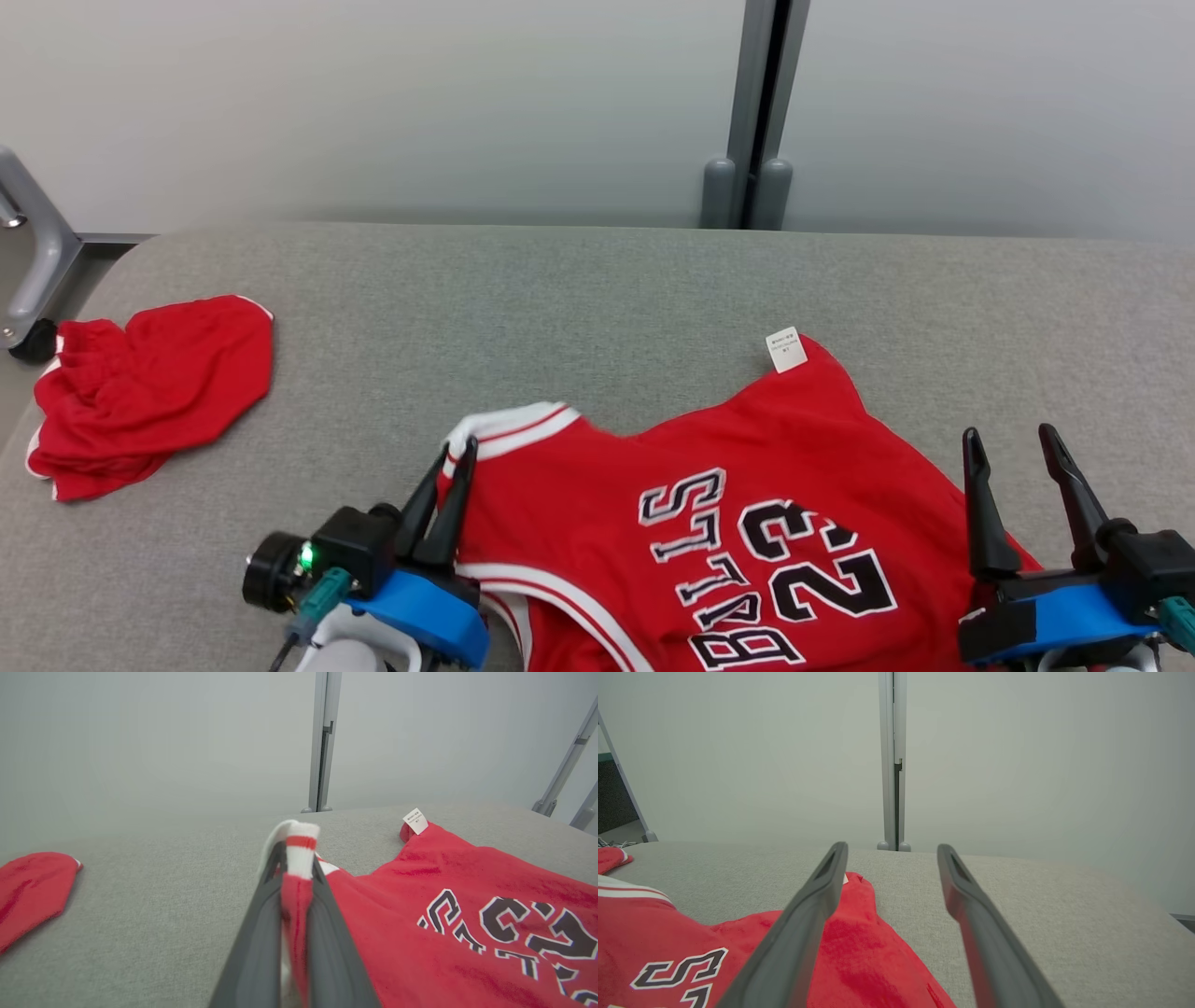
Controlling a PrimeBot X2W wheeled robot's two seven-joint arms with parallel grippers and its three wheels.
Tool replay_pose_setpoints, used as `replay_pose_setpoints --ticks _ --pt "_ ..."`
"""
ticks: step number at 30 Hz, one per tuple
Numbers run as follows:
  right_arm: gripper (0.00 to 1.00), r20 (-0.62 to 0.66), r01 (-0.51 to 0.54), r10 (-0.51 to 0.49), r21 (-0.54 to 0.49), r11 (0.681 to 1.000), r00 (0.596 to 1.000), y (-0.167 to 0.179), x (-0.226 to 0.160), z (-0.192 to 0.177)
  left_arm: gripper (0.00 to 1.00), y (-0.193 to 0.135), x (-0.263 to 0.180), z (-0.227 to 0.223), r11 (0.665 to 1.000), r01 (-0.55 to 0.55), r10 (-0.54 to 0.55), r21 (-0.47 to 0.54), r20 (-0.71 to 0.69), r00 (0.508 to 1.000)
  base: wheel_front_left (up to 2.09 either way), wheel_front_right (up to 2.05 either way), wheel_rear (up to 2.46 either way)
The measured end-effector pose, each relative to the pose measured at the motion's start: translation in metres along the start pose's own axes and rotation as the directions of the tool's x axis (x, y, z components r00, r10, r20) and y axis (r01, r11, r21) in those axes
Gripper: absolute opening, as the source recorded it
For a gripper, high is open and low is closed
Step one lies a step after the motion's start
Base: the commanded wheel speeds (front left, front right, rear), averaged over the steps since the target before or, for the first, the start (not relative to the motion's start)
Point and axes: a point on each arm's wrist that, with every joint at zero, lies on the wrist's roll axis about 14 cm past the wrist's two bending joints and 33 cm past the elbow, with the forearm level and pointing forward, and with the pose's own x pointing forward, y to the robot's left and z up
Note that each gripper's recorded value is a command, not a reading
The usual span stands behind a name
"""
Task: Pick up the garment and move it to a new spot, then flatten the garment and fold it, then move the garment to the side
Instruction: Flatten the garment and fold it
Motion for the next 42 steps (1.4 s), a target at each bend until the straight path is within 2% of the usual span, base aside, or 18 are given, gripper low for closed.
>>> replay_pose_setpoints --ticks 8,14,26,36,42 --pt "1.00 0.008 -0.005 0.005 0.014 1.000 1.000 0.003 -0.001 0.003 0.00 0.005 0.002 0.087 0.993 0.013 -0.041 0.116 0.241 0.970 0.00 0.00 0.00" --pt "1.00 0.010 0.017 -0.017 0.020 1.000 1.000 -0.004 -0.005 0.004 0.00 0.004 0.007 0.121 0.986 0.017 -0.067 0.168 0.301 0.951 0.00 0.00 0.00" --pt "1.00 -0.032 0.105 -0.104 0.009 0.994 0.994 -0.034 -0.009 -0.011 0.00 0.010 0.050 0.126 0.968 0.054 -0.121 0.247 0.266 0.956 0.00 0.00 0.00" --pt "1.00 -0.072 0.181 -0.182 -0.022 0.983 0.981 -0.064 0.003 -0.028 0.00 0.030 0.131 0.128 0.948 0.076 -0.157 0.308 0.248 0.956 0.00 0.00 0.00" --pt "1.00 -0.100 0.226 -0.229 -0.047 0.973 0.968 -0.082 0.008 -0.041 0.00 0.047 0.187 0.110 0.937 0.085 -0.159 0.339 0.196 0.968 0.00 0.00 0.00"
